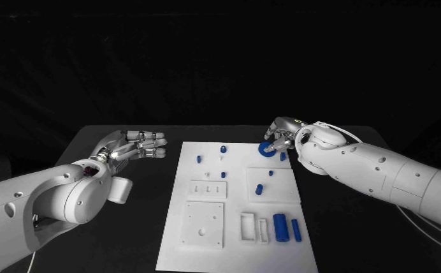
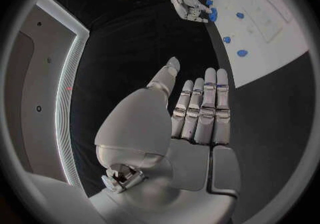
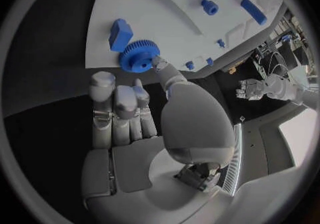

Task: Assemble the parts on the task board

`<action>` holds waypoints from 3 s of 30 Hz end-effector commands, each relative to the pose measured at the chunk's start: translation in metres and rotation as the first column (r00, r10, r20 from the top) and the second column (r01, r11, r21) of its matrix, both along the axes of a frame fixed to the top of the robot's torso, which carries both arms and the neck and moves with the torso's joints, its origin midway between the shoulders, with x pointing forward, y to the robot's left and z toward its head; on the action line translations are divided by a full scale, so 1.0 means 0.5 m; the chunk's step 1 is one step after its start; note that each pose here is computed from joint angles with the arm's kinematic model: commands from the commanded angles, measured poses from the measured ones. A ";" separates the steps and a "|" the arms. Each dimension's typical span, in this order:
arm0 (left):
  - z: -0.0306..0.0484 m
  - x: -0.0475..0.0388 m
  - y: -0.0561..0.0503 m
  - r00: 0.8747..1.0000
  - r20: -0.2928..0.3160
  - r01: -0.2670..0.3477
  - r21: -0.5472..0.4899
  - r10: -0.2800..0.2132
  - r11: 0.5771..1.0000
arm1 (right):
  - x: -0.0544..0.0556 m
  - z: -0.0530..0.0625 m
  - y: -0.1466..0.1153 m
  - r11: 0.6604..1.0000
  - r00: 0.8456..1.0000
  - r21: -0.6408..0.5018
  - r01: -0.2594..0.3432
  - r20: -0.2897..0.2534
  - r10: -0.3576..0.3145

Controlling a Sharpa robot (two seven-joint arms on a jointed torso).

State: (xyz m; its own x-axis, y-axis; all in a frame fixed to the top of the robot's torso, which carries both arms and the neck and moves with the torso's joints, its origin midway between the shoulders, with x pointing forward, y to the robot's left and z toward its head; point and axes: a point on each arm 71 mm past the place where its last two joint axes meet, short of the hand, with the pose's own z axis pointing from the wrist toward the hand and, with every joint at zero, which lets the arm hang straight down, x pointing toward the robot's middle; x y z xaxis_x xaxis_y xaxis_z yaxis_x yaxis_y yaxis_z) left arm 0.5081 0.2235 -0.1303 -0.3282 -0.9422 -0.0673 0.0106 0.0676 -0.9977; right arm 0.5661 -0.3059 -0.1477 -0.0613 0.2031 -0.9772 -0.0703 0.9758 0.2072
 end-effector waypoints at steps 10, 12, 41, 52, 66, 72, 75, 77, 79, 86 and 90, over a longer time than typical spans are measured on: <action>0.003 0.000 -0.003 1.000 0.011 0.019 -0.007 -0.019 1.000 | -0.001 -0.012 -0.003 1.000 0.999 -0.015 -0.015 -0.031 0.014; 0.003 0.000 -0.002 1.000 0.011 0.019 -0.007 -0.019 1.000 | -0.002 -0.014 -0.002 1.000 0.999 -0.014 -0.017 -0.034 0.016; 0.000 0.003 0.005 1.000 0.006 0.012 -0.002 -0.012 1.000 | -0.008 -0.022 -0.013 1.000 0.999 0.001 -0.015 -0.037 0.015; 0.000 0.004 0.007 1.000 0.005 0.009 -0.001 -0.009 1.000 | -0.009 -0.027 -0.027 1.000 0.999 0.021 -0.003 -0.043 0.004; 0.000 0.004 0.009 1.000 0.005 0.004 0.001 -0.004 1.000 | -0.012 -0.033 -0.032 1.000 0.998 0.028 -0.001 -0.057 0.003; 0.000 0.003 0.009 1.000 0.005 0.005 0.001 -0.005 1.000 | -0.011 -0.034 -0.027 1.000 0.998 0.031 -0.004 -0.056 0.006; 0.000 0.003 0.008 1.000 0.005 0.006 0.000 -0.006 1.000 | -0.010 -0.035 -0.023 1.000 0.999 0.022 -0.004 -0.049 0.005; 0.000 0.003 0.008 1.000 0.005 0.006 0.000 -0.006 1.000 | -0.009 -0.036 -0.021 1.000 0.999 0.011 -0.002 -0.042 0.003; 0.000 0.003 0.008 1.000 0.005 0.006 0.000 -0.006 1.000 | -0.009 -0.039 -0.020 1.000 0.999 -0.002 0.000 -0.035 0.000; 0.000 0.003 0.009 1.000 0.005 0.004 0.001 -0.004 1.000 | -0.009 -0.042 -0.015 0.999 1.000 -0.049 0.013 0.012 -0.012; 0.000 0.003 0.008 1.000 0.005 0.004 0.001 -0.004 1.000 | -0.010 -0.038 -0.009 0.997 0.999 -0.068 0.022 0.044 -0.019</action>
State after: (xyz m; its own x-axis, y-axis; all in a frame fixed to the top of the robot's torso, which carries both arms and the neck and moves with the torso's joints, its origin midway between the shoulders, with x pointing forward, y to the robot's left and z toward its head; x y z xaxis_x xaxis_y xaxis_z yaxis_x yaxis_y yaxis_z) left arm 0.5102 0.2297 -0.1316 -0.3186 -0.9452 -0.0710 0.0073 0.0725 -0.9973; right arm 0.5625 -0.3088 -0.1615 -0.0348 0.2015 -0.9789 -0.0793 0.9758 0.2037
